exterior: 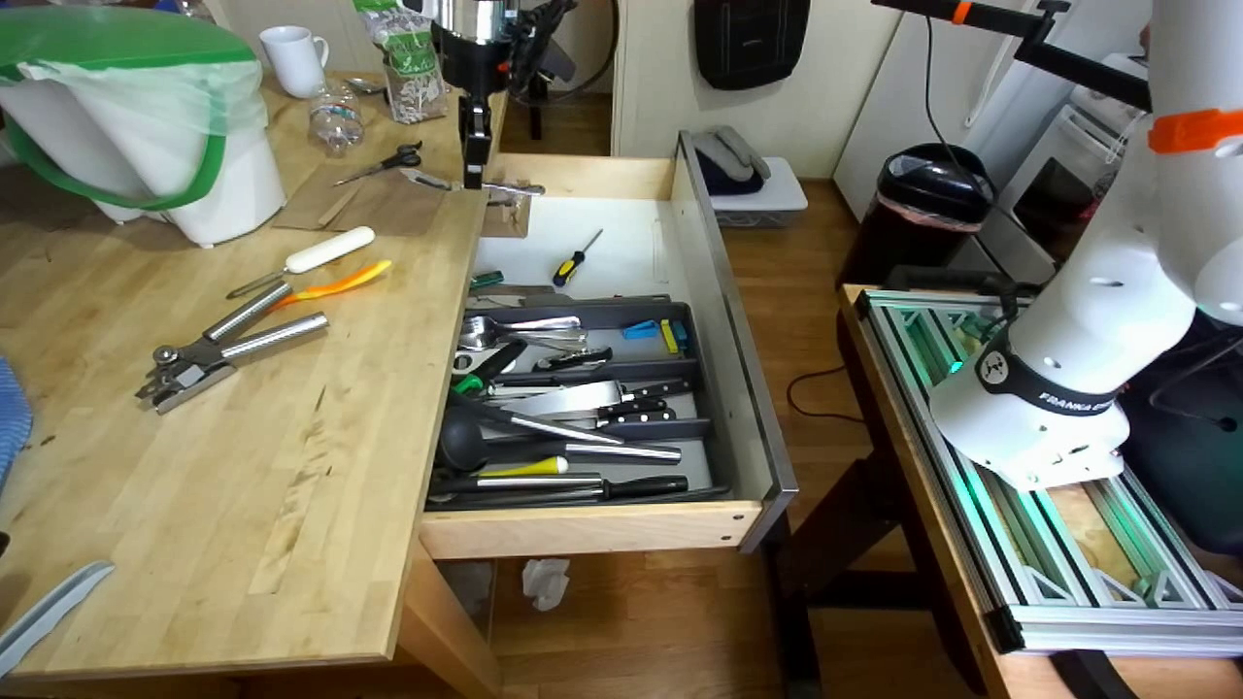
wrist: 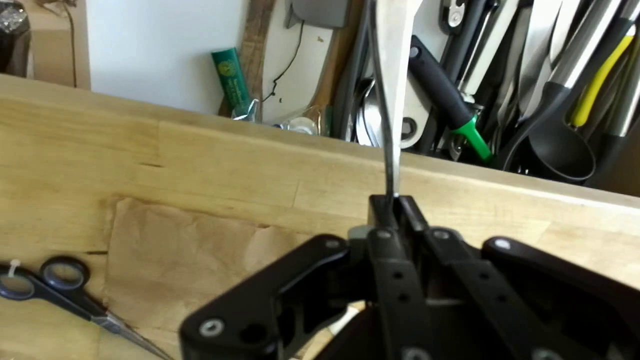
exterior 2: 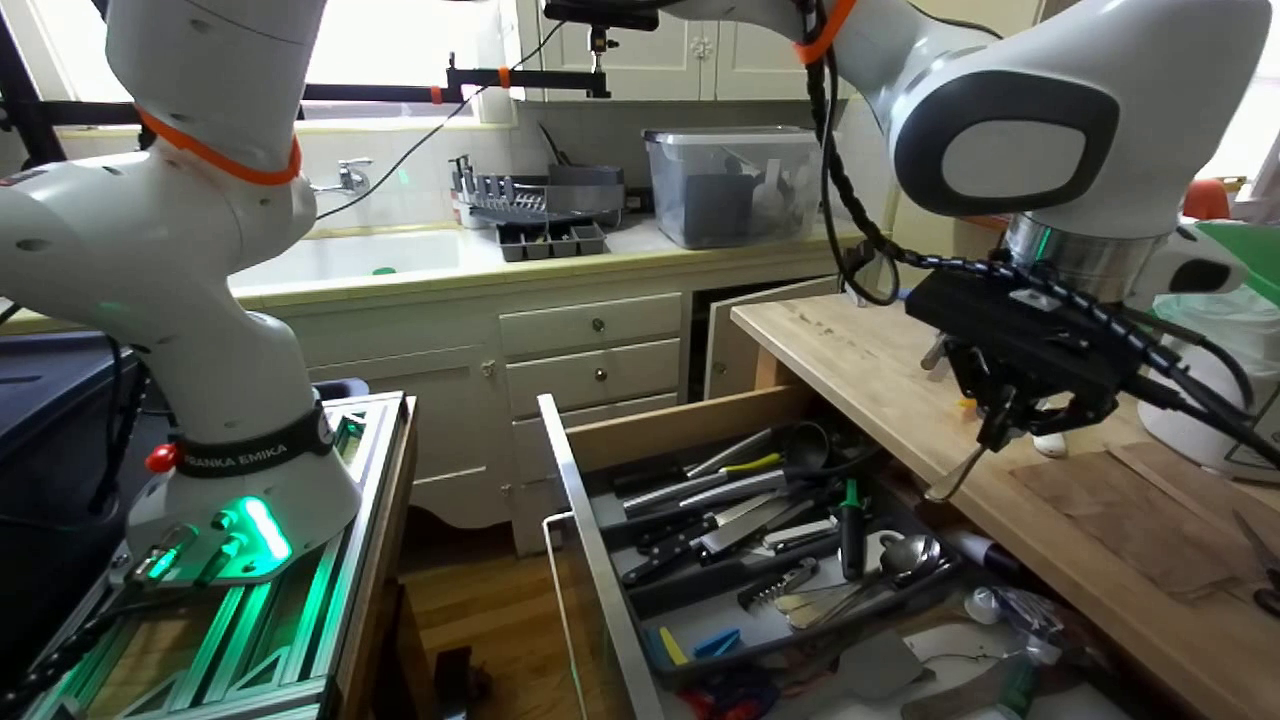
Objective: Remove the silver spoon from the drawer and put it on the counter
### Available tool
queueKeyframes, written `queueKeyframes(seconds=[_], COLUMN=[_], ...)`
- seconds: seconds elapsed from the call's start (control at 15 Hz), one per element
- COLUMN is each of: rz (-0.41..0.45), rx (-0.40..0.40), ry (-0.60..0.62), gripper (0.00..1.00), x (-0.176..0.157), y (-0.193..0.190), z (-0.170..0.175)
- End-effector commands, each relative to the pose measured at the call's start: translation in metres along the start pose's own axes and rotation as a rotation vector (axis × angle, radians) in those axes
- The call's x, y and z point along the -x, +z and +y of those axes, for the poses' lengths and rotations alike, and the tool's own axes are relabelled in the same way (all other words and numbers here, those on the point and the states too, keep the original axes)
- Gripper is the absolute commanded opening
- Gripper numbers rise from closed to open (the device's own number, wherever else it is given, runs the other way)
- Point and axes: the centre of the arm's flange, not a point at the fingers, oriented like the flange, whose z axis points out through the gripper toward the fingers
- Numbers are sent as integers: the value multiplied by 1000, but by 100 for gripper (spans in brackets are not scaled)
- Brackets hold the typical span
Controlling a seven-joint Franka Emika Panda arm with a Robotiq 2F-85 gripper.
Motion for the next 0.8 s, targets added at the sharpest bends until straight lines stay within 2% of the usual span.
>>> queueKeyframes(seconds=[0.0, 0.73], rz=[-30, -72], rx=[31, 79], ry=[-42, -206], gripper=[2, 2], x=[-36, -87], y=[8, 66], z=[38, 78])
